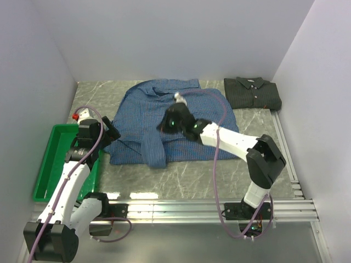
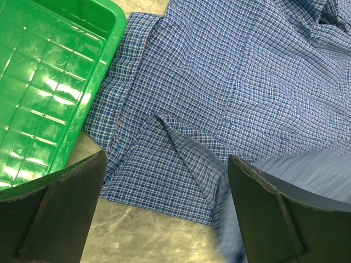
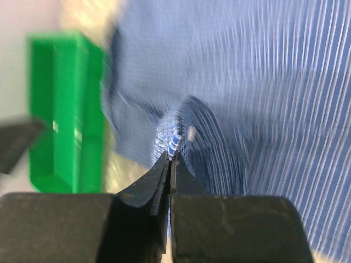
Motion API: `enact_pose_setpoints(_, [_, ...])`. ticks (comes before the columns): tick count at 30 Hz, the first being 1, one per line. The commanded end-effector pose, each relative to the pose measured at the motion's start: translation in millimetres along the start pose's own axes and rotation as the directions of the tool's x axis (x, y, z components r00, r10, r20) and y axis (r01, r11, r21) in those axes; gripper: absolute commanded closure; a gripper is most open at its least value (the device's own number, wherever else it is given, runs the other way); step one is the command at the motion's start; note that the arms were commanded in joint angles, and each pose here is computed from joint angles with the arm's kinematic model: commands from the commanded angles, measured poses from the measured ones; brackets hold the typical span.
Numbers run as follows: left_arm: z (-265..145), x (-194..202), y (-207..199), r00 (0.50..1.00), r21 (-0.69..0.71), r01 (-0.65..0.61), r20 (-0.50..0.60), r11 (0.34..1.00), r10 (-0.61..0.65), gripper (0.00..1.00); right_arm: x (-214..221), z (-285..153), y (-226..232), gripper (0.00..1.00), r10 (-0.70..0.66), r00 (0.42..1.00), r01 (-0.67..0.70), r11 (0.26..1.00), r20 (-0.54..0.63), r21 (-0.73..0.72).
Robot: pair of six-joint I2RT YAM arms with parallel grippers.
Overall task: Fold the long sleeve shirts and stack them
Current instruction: Fold the shirt
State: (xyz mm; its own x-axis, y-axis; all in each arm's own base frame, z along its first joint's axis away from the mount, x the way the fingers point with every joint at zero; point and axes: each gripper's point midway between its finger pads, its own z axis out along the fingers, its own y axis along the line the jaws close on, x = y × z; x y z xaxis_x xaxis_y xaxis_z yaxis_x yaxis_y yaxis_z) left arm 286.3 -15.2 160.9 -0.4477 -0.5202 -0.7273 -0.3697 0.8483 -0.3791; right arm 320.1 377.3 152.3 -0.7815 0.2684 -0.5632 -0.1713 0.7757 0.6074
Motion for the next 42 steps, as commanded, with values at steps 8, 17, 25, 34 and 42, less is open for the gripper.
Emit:
enact_pose_setpoints(8, [-0.9, -4.2, -12.1, 1.0, 0.062, -0.005, 0.019, 0.998, 0.004, 0.02, -180.6, -26.8, 71.1, 1.0, -0.516, 0.745, 0.55, 0.834, 0.422, 0.047])
enact_pose_setpoints(17, [4.0, -0.5, -15.6, 1.0, 0.071, -0.006, -0.009, 0.997, 0.006, 0.02, -236.7, -24.3, 112.0, 1.0, -0.706, 0.454, 0.774, 0.615, 0.543, 0.151])
enact_pose_setpoints(25, [7.3, 4.7, -14.1, 1.0, 0.066, -0.006, -0.028, 0.998, 0.008, 0.02, -268.5, -32.9, 136.8, 1.0, -0.738, 0.152, 0.832, 0.455, 0.658, 0.318])
enact_pose_setpoints(34, [11.5, 17.9, -21.6, 0.996, 0.107, 0.006, -0.093, 0.994, 0.004, 0.02, -279.9, -33.7, 147.6, 1.0, -0.721, -0.125, 0.804, 0.329, 0.681, 0.496])
enact_pose_setpoints(42, [16.1, 50.1, -35.8, 0.963, 0.152, 0.126, -0.255, 0.98, -0.084, 0.02, -238.3, -11.5, 150.4, 0.97, -0.682, -0.223, 0.884, 0.16, 0.697, 0.44])
